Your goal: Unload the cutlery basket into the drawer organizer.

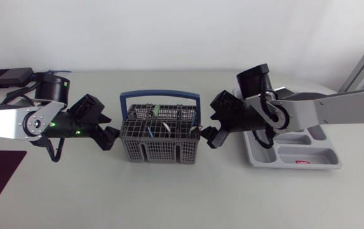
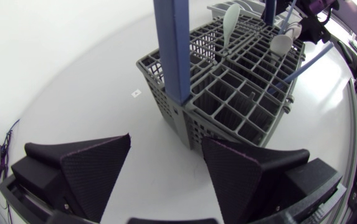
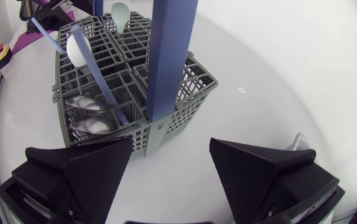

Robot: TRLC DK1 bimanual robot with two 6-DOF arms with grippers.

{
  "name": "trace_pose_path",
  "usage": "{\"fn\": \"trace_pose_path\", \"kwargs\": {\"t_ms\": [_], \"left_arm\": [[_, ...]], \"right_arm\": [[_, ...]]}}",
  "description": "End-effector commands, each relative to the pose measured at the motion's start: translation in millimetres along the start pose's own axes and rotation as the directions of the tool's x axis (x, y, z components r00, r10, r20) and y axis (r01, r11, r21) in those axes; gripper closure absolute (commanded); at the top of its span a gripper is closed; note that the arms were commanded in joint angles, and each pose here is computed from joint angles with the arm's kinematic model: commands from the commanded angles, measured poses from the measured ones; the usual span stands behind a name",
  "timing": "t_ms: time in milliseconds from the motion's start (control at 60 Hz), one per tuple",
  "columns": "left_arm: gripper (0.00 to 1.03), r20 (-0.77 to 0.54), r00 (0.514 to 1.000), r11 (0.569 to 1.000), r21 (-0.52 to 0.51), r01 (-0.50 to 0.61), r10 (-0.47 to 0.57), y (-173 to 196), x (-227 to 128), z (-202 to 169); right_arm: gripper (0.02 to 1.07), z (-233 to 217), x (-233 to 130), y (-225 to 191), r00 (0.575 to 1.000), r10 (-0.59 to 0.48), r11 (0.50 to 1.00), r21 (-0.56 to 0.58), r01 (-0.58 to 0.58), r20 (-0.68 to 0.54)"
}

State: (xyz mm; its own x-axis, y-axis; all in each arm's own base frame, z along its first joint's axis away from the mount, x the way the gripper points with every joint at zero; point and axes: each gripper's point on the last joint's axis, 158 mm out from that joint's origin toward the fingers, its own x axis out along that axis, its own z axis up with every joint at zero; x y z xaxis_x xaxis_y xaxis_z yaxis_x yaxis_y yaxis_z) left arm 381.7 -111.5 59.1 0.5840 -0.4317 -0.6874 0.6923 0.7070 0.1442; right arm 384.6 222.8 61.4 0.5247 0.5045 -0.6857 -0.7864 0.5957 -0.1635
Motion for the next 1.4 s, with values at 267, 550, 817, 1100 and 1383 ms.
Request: {"fn": "trace_pose_path", "kwargs": {"t_ms": [267,550,817,1100,1383], "left_arm": [[0.09,0.037,0.999,1.0,0.015,0.016,-0.017,-4.2,-3.2,1.6],[0.09,0.024,0.999,1.0,0.019,0.023,-0.023,-10.7,-6.2,-8.3],[0.09,0.023,1.0,1.0,-0.001,-0.019,0.019,10.1,-22.5,-17.8],[0.08,0.112,0.994,0.997,0.081,0.008,-0.017,-4.3,-79.6,3.8],[0.09,0.176,0.962,0.94,0.307,0.148,-0.209,-98.2,-100.3,45.4]], "right_arm": [[0.17,5.6,-8.3,39.0,1.0,0.02,0.999,-0.028,-0.02,0.002],[0.17,-2.8,-2.3,13.8,0.999,-0.047,0.999,-0.003,0.047,-0.024],[0.11,-12.7,-9.6,11.1,0.996,-0.081,0.997,-0.013,0.081,-0.042],[0.07,-23.8,-58.3,-2.2,0.989,-0.145,0.989,-0.035,0.145,0.0],[0.07,-29.4,-94.3,18.8,0.993,-0.102,0.993,-0.053,0.105,0.053]]}}
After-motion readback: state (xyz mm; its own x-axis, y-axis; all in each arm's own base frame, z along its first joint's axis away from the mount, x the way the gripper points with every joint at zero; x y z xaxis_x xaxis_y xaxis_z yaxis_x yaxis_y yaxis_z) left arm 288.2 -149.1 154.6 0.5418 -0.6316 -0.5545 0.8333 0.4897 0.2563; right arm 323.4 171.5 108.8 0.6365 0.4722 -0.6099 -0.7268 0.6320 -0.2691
